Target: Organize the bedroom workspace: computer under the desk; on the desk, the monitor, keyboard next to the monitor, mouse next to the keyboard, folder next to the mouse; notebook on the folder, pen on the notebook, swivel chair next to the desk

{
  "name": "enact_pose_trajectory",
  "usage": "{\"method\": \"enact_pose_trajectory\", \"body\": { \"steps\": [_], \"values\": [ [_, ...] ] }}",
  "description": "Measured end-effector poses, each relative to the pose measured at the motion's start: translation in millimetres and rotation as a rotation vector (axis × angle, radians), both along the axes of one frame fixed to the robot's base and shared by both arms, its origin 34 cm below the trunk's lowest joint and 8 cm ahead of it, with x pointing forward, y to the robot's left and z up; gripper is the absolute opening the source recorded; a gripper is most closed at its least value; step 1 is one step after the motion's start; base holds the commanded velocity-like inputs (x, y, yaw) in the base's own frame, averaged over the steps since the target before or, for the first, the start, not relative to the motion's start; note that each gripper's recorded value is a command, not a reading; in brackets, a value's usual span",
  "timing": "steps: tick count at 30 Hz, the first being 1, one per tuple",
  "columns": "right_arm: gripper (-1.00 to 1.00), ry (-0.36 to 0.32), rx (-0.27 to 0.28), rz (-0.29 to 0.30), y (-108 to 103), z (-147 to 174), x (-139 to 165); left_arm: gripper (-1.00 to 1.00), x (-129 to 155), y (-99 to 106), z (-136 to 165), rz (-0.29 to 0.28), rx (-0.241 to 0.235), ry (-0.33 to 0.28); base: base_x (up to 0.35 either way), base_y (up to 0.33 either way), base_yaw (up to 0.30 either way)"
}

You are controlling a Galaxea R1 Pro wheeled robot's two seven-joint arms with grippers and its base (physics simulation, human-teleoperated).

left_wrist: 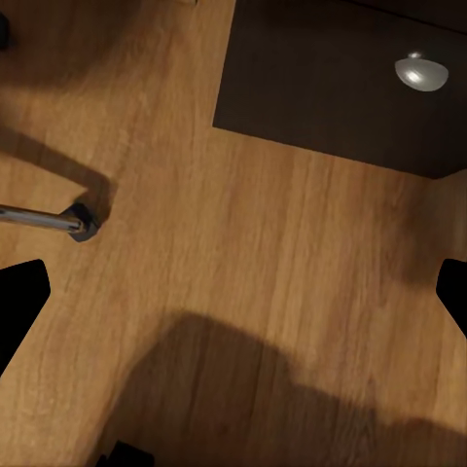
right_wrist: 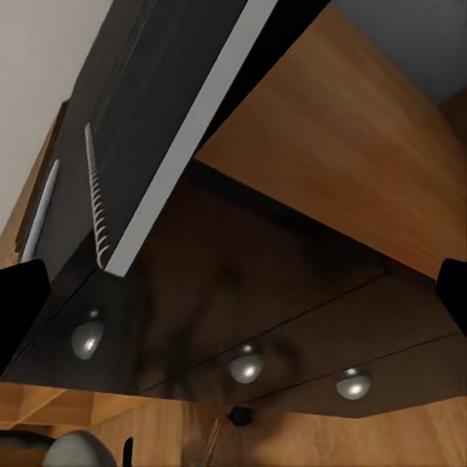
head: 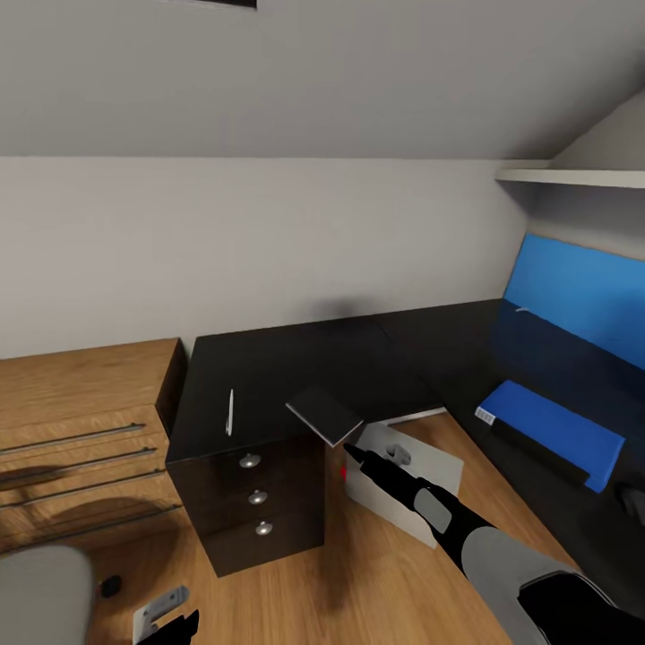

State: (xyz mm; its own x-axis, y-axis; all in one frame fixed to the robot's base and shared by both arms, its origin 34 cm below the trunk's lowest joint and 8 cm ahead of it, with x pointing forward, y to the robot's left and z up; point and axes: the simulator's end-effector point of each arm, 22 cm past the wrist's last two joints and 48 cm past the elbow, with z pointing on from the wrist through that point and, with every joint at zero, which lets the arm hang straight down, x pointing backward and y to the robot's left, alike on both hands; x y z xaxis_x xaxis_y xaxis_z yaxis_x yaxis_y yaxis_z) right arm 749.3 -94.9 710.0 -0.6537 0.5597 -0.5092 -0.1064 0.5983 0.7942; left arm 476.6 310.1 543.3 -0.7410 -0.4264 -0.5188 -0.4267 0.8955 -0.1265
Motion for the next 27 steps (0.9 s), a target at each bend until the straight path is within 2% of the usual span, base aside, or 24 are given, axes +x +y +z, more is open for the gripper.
{"method": "enact_pose_trajectory", "body": {
  "steps": [16, 27],
  "values": [
    [1.0, -0.012, 0.006, 0.021, 7, 3, -2, 1.0, 0, 0, 0, -0.001, 0.0, -0.002, 0.0, 0.002, 0.0],
    [1.0, -0.016, 0.011, 0.03, 12, 5, -3, 1.0, 0, 0, 0, -0.001, 0.0, 0.0, 0.0, 0.12, 0.0]
  ]
}}
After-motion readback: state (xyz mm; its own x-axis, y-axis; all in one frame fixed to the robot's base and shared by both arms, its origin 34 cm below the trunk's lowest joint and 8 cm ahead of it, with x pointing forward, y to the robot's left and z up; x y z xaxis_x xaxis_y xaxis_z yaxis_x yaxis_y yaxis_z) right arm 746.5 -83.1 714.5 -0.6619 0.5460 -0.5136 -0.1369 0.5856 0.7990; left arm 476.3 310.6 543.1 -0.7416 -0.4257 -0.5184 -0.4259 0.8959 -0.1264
